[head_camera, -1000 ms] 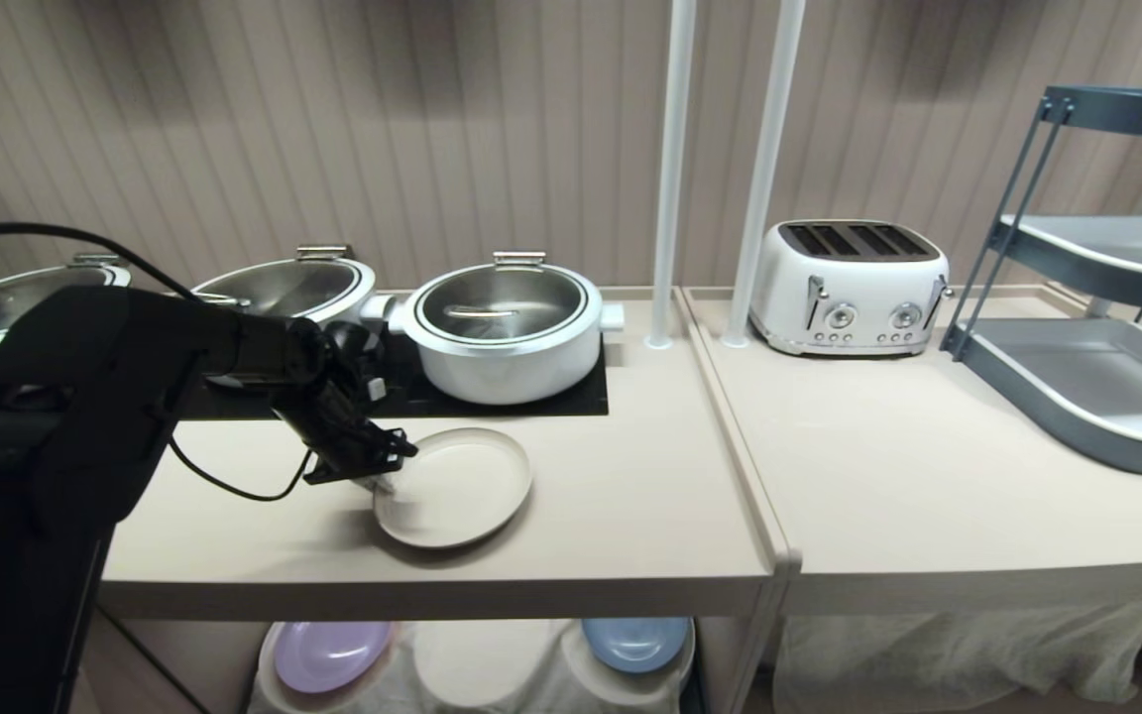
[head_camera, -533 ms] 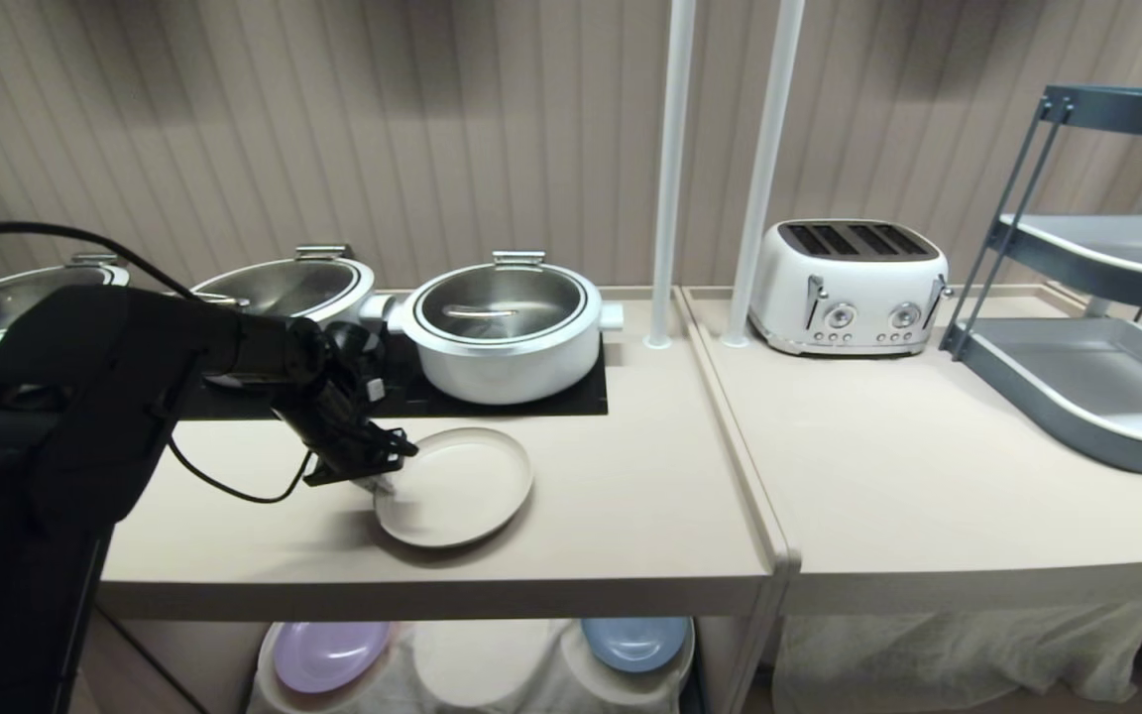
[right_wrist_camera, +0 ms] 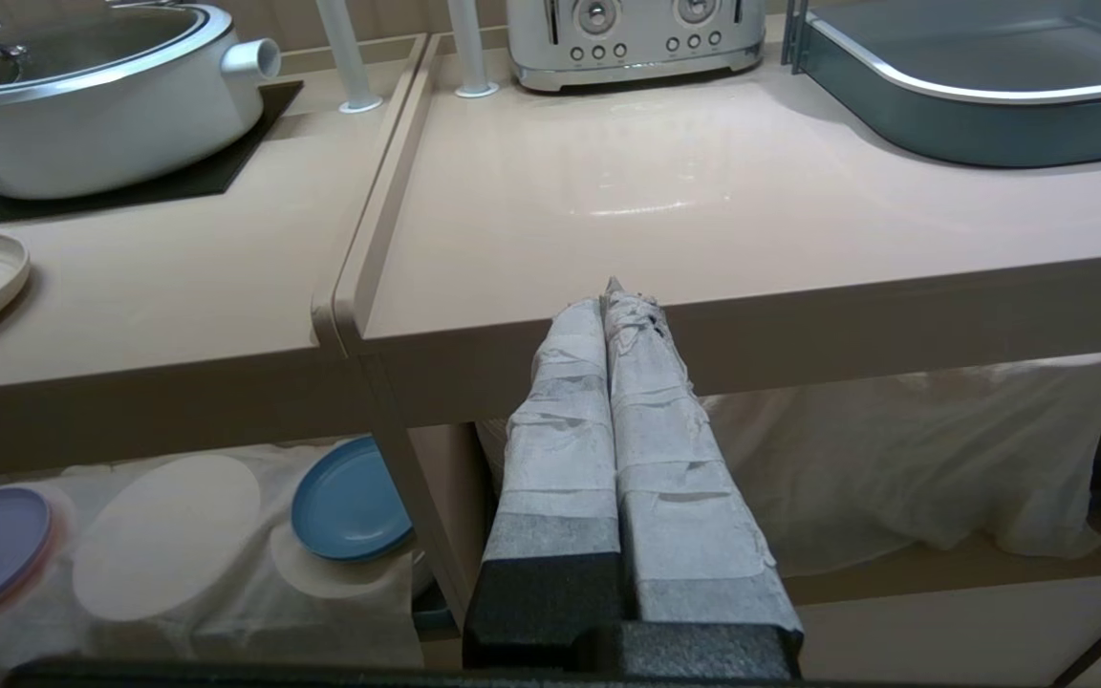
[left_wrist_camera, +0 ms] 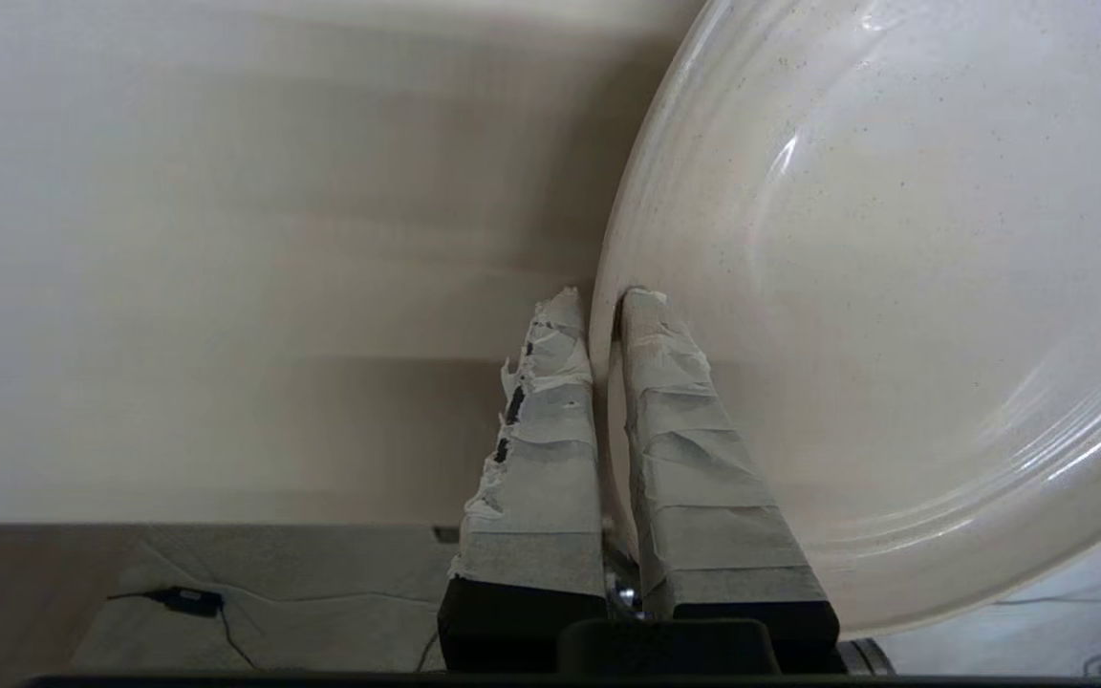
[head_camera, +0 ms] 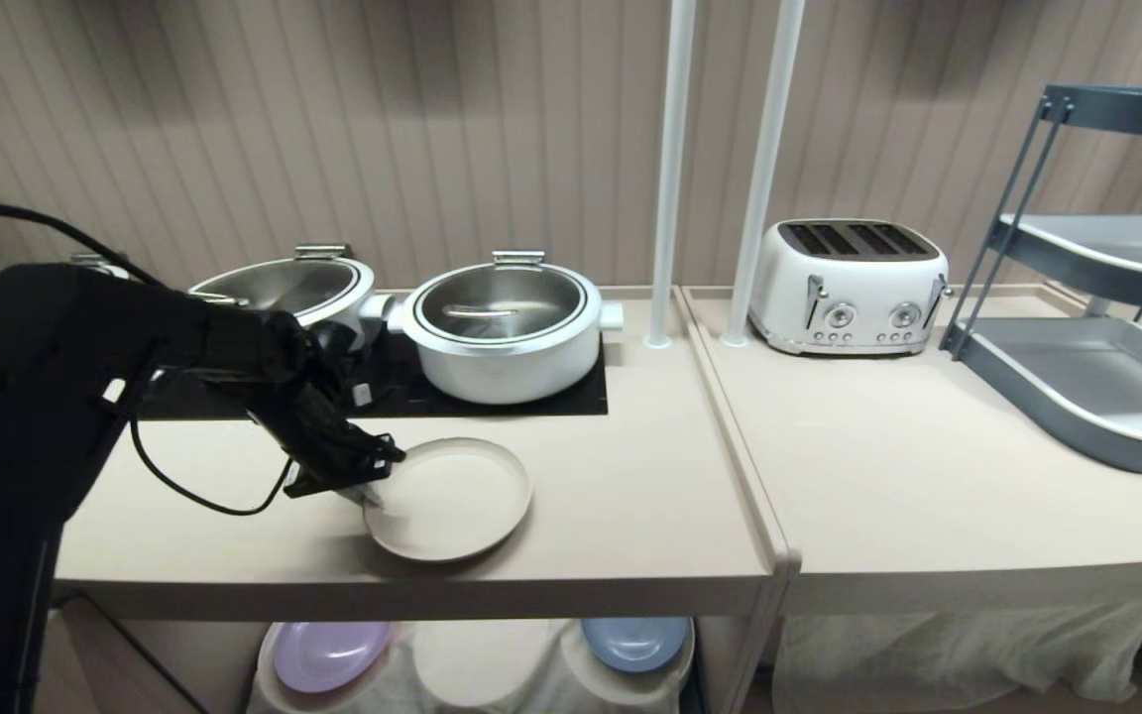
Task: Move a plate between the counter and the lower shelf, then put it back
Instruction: Pick up the plate, then put the plate in the cupboard
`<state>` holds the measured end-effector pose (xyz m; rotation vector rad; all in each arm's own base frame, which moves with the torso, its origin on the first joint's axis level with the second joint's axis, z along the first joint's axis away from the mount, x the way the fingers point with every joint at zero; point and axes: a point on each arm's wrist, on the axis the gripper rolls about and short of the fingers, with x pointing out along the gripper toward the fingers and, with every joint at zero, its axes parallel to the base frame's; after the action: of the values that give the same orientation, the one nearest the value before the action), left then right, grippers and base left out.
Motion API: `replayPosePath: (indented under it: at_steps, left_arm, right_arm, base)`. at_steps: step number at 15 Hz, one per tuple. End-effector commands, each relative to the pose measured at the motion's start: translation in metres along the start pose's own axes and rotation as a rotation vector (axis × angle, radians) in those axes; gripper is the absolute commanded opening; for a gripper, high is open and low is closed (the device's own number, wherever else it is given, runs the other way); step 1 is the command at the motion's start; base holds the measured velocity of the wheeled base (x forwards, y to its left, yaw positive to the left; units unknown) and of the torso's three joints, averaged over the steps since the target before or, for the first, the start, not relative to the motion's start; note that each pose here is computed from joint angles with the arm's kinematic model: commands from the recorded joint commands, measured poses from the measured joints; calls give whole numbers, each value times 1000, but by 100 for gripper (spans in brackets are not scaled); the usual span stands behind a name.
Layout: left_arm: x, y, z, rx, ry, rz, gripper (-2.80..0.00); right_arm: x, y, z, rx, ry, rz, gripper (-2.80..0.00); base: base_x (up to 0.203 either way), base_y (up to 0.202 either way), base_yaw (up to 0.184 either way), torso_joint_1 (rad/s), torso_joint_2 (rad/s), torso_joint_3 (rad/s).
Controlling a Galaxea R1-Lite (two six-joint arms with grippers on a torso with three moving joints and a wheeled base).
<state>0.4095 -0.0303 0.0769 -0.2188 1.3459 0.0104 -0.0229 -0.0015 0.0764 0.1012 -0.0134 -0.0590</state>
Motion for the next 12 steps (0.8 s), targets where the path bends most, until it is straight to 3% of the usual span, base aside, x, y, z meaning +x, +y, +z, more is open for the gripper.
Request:
replayPosePath:
  at_steps: [1,12]
  left_arm:
    - [-18,1,-14,-2,4,-8,-280]
    - [-79,15,-99,-70,68,-86,-280]
  right_arm:
    - [0,0,0,0,1,0,-280]
    - [0,0,0,0,1,0,-280]
  base:
    - [0,0,0,0,0,0]
    - [0,0,0,0,0,0]
